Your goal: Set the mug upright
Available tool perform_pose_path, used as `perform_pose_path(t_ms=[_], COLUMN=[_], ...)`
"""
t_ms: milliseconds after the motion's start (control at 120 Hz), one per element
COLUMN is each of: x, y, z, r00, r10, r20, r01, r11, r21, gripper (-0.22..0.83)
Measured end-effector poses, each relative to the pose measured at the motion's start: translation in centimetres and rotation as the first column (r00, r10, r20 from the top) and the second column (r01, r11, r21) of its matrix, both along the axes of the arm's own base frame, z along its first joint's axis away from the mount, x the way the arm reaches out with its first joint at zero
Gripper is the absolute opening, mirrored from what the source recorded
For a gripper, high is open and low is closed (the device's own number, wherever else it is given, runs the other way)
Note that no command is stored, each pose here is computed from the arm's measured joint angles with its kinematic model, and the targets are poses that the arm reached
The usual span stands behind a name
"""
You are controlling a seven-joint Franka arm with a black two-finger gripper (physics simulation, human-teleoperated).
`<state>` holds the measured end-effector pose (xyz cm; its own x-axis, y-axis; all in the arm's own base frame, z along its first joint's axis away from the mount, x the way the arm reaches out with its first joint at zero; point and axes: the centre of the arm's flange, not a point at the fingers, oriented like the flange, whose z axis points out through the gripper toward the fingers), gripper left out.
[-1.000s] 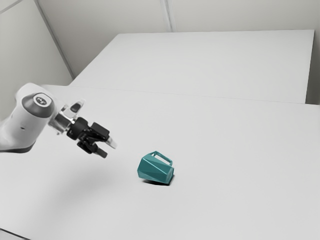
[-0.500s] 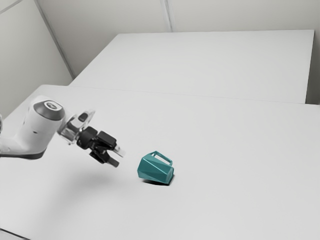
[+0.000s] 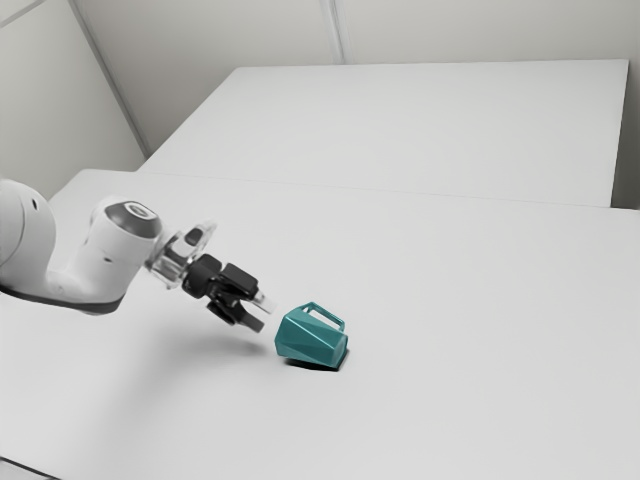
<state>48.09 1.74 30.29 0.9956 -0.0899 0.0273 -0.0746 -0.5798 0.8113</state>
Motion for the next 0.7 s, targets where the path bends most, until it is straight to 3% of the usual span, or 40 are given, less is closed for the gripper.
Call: perform_pose_path(t_ms=[700], x=[1.5], y=[-4.0], z=[-2.0], r00=[0.999], r10=[-0.034], r20=[0.021], r01=[0.035], r11=[0.998], r21=[-0.056], gripper=[0.54])
